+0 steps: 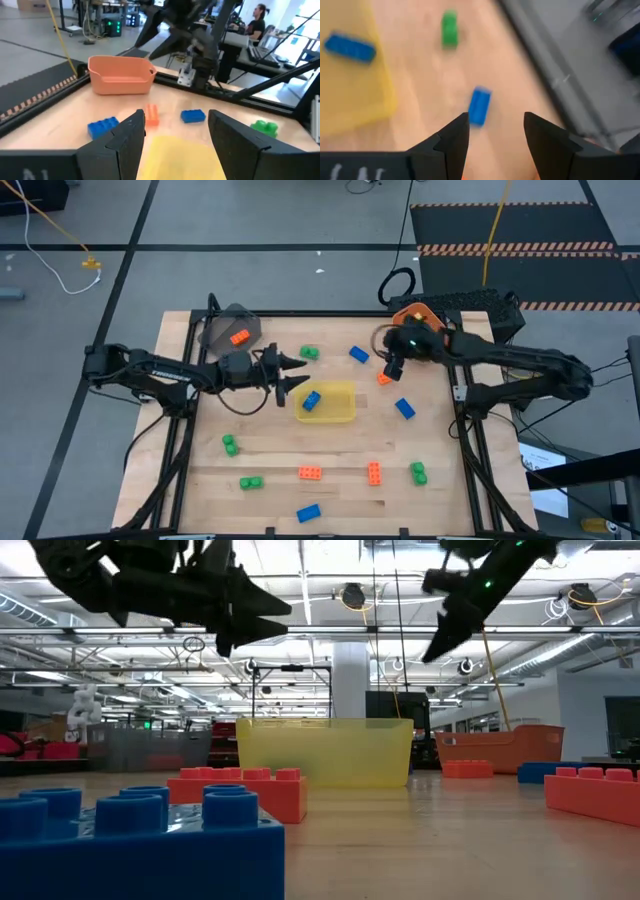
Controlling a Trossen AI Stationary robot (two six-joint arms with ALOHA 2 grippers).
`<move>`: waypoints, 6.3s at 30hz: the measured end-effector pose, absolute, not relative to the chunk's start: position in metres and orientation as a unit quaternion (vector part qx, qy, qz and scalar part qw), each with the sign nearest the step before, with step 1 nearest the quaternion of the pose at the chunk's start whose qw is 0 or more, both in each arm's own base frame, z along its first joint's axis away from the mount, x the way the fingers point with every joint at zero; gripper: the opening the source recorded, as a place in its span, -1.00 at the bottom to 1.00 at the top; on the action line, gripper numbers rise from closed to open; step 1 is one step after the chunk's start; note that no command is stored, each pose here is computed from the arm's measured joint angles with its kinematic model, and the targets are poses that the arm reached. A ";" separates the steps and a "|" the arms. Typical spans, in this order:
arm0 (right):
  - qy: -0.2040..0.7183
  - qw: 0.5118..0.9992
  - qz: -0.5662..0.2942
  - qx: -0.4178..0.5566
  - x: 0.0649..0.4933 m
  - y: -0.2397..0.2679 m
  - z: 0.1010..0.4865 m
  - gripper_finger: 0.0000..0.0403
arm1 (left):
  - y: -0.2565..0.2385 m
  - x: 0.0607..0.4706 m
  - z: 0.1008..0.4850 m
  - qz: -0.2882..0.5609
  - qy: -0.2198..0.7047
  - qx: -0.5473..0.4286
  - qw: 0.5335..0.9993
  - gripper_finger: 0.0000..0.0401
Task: Sort & place blocks by color
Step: Put the blue game piece into the yellow bin, then put the green game piece into the orange bin
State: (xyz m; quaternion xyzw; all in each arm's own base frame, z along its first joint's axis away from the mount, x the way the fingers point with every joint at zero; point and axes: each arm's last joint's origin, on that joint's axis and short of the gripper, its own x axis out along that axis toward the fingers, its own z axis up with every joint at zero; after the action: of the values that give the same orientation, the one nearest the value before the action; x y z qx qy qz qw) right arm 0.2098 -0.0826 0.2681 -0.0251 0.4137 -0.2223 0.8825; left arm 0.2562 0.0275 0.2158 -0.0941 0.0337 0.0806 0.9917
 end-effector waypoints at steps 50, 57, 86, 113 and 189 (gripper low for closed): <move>0.681 0.660 -0.216 0.231 0.207 -0.034 0.207 -0.10 | 0.012 0.247 0.209 0.053 0.045 -0.115 0.991 0.08; 0.620 0.743 -0.196 0.159 0.224 -0.045 0.208 -0.10 | 0.012 0.247 0.209 0.053 0.044 -0.111 0.991 0.08; 0.570 0.784 -0.213 0.120 0.285 -0.155 0.162 -0.10 | 0.013 0.247 0.210 0.055 0.042 -0.111 0.991 0.08; 0.524 0.821 -0.203 0.104 0.295 -0.158 0.168 -0.10 | 0.014 0.246 0.203 0.081 0.074 -0.103 0.989 0.08; 0.417 0.909 -0.019 0.013 0.330 -0.037 0.218 0.39 | 0.078 0.267 0.247 0.255 0.309 -0.035 0.915 0.08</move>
State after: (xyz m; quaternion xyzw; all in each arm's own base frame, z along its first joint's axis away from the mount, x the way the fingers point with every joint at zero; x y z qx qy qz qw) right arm 0.3305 -0.0371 0.2181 0.0131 0.4168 -0.0193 0.9087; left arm 0.2671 0.0785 0.2474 -0.0354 0.3093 0.2550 0.9154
